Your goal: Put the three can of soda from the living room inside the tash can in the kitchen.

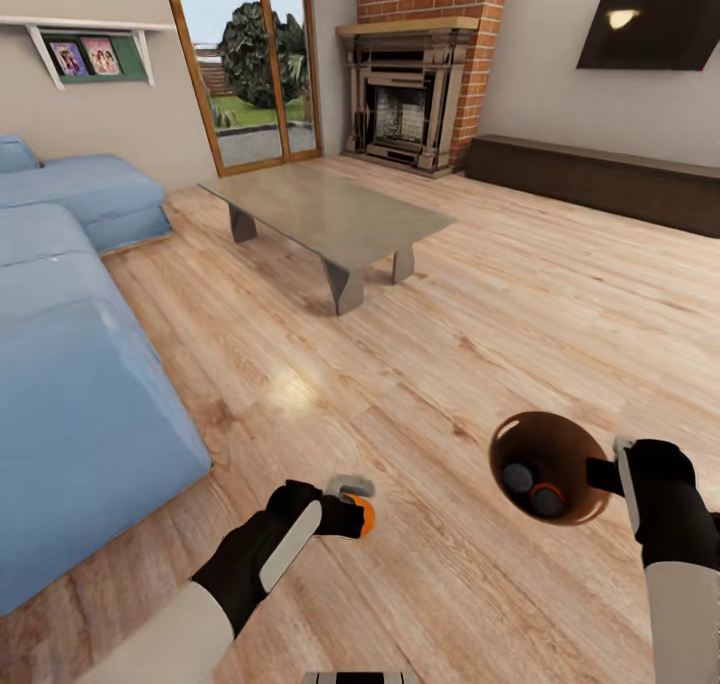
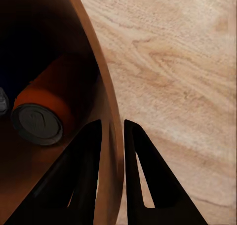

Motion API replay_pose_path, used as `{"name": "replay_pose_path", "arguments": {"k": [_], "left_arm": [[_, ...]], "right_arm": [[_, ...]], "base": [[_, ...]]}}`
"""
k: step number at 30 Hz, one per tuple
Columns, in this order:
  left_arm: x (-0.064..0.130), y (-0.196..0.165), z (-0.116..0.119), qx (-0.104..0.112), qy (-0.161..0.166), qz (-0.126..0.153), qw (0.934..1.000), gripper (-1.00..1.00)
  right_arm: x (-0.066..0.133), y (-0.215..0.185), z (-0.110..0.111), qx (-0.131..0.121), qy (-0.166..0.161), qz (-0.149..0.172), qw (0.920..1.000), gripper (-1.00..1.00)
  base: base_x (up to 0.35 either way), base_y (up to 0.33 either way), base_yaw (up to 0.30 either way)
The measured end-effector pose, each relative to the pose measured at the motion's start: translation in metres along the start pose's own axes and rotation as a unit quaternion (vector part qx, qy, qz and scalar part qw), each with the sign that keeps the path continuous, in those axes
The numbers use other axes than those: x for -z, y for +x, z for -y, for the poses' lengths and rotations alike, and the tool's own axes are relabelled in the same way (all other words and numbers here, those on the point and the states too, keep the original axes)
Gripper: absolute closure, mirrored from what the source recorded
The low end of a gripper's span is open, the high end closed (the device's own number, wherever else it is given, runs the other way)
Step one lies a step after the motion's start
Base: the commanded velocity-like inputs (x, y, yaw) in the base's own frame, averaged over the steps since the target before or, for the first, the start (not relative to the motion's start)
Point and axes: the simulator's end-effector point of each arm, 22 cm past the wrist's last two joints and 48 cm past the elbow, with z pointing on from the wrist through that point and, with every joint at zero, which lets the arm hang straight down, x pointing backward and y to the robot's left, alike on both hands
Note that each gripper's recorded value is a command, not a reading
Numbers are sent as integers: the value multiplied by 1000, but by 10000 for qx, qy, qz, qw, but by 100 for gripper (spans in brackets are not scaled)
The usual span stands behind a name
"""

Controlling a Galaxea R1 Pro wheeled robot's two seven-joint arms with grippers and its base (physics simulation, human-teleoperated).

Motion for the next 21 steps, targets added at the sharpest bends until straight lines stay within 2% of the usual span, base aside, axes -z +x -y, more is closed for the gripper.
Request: {"name": "replay_pose_path", "arguments": {"k": [3, 5, 7, 9, 13, 15, 18, 21], "left_arm": [[26, -17, 13, -204, 17, 37, 9998, 100], [47, -25, 24, -336, 17, 100, 9994, 100], [75, -40, 40, -502, 66, 312, 9982, 100], [91, -53, 48, -557, 97, 536, 9970, 100], [110, -67, 56, -579, 139, 729, 9956, 100], [117, -72, 59, -594, 150, 780, 9951, 100], [125, -78, 62, -601, 161, 832, 9946, 100], [134, -84, 65, -609, 180, 881, 9941, 100]], "right_arm": [[6, -5, -10, 3, -169, 14, 9999, 100], [10, -9, -8, 56, -113, 19, 9999, 100], [13, -11, -3, 157, 31, 19, 9999, 100], [17, -13, -2, 186, 55, 18, 9998, 100], [24, -19, -8, 90, -91, 18, 9999, 100], [28, -21, -1, 97, 89, 18, 9999, 100], [34, -25, 18, 191, 524, 21, 9984, 100], [40, -28, 23, 175, 622, 16, 9979, 100]], "base": [[0, 0, 0], [0, 0, 0], [0, 0, 0], [0, 0, 0], [0, 0, 0], [0, 0, 0], [0, 0, 0], [0, 0, 0]]}}
